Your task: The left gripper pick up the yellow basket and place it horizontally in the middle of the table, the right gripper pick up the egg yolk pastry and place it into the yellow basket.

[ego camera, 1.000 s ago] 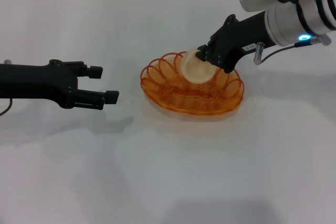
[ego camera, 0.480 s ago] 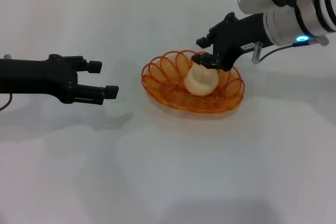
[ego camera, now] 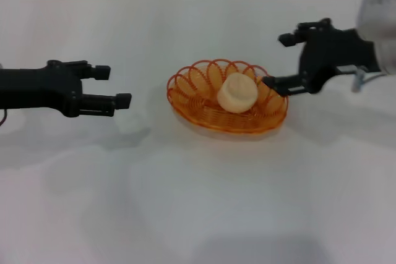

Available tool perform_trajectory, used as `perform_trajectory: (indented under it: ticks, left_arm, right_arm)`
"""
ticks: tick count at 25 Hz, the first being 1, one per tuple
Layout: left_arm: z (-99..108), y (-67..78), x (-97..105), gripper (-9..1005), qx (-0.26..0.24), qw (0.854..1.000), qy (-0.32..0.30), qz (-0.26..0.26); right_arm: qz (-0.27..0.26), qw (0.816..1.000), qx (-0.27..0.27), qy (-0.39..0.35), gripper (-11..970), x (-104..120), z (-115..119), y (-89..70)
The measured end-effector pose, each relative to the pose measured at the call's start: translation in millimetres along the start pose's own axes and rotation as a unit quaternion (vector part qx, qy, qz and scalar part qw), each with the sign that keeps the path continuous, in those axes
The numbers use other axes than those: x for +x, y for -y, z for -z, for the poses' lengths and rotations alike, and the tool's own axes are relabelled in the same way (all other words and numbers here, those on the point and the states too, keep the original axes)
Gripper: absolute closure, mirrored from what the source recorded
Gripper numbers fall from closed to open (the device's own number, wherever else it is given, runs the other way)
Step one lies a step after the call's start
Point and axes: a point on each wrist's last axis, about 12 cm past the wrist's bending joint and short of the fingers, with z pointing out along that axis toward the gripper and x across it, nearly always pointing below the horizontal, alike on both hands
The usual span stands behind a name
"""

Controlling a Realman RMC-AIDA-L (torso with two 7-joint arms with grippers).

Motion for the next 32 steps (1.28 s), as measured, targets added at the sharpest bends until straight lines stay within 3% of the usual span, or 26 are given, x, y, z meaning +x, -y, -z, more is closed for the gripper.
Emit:
perform_trajectory:
  ticks: [8,16,22,32]
  left_arm:
    - [1,-0.5,2,106,-0.004,1.0,0.015,0.0]
    - [-2,1.5,6,106,0.007,0.999,0.042,0.005]
    - [-5,3.0,12,106,0.019,0.998,0.061,0.0]
    - [-15,13.1,4,106,0.076,0.996,0.043,-0.034]
  right_arm:
    - [-0.054,0.998,-0.022,-0.001,82,45,38,-10.8]
    - [-0.048,0.992,-0.08,0.09,83,82,61,-11.1]
    - [-0.05,0.986,-0.083,0.137,84,102,71,-7.8]
    - [-0.052,0.982,-0.107,0.146,83,108,74,-12.7]
